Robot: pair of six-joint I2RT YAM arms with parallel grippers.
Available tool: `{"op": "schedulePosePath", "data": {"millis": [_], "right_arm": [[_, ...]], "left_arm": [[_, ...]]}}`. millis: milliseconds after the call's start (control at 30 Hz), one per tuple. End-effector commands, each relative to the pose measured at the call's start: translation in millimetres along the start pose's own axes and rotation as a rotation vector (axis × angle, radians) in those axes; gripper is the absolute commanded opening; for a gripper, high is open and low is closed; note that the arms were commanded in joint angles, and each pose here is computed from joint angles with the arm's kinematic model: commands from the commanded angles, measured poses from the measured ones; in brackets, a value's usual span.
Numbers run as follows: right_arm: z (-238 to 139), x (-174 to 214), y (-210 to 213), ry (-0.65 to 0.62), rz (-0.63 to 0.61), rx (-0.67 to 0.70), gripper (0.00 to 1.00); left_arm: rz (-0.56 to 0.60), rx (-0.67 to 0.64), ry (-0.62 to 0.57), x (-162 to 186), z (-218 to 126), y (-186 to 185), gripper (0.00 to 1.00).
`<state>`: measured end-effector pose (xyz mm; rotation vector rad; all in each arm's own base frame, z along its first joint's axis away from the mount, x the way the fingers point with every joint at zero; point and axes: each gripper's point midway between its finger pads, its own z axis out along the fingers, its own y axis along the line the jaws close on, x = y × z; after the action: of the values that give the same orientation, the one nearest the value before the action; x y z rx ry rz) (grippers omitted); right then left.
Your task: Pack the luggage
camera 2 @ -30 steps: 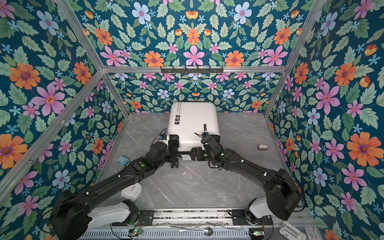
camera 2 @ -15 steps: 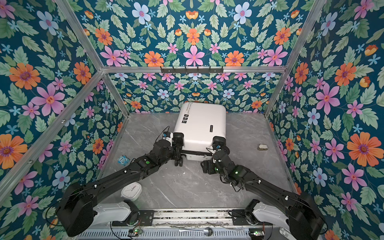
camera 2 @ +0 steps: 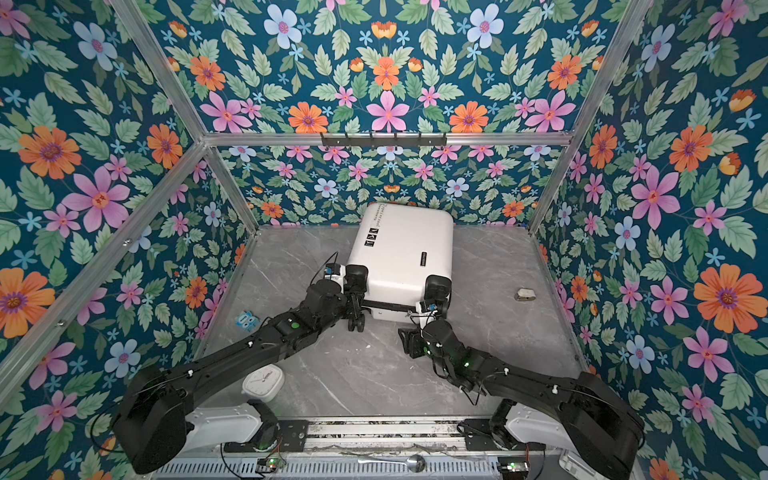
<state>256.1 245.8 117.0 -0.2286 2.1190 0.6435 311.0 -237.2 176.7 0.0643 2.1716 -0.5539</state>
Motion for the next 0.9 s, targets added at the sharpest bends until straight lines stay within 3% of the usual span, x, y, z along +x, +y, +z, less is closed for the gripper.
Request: {"op": "schedulePosePath", "data": {"millis": [0, 300, 533, 733, 867], "right_arm": [[7, -30, 3, -0.124, 0.004, 0.032, 0.59], [23, -39, -18, -0.128, -0.017, 0.166, 0.54], [41, -39, -29, -0.065, -0.011, 0.142, 0.44], [61, -40, -12, -0.016, -0.083, 0.083, 0.22], [67, -44, -4, -0.027, -0.09, 0.052, 0.17]], "left_arm": [[-0.001, 0.016, -0.02, -5, 0, -4, 0.0], [-0.009, 0.02, -0.037, -4, -14, 2, 0.0], [-0.036, 0.029, -0.034, 1, -26, 6, 0.0], [-0.036, 0.03, -0.017, 9, -25, 9, 0.0], [-0.037, 0.03, -0.021, 8, -24, 9, 0.0]]}}
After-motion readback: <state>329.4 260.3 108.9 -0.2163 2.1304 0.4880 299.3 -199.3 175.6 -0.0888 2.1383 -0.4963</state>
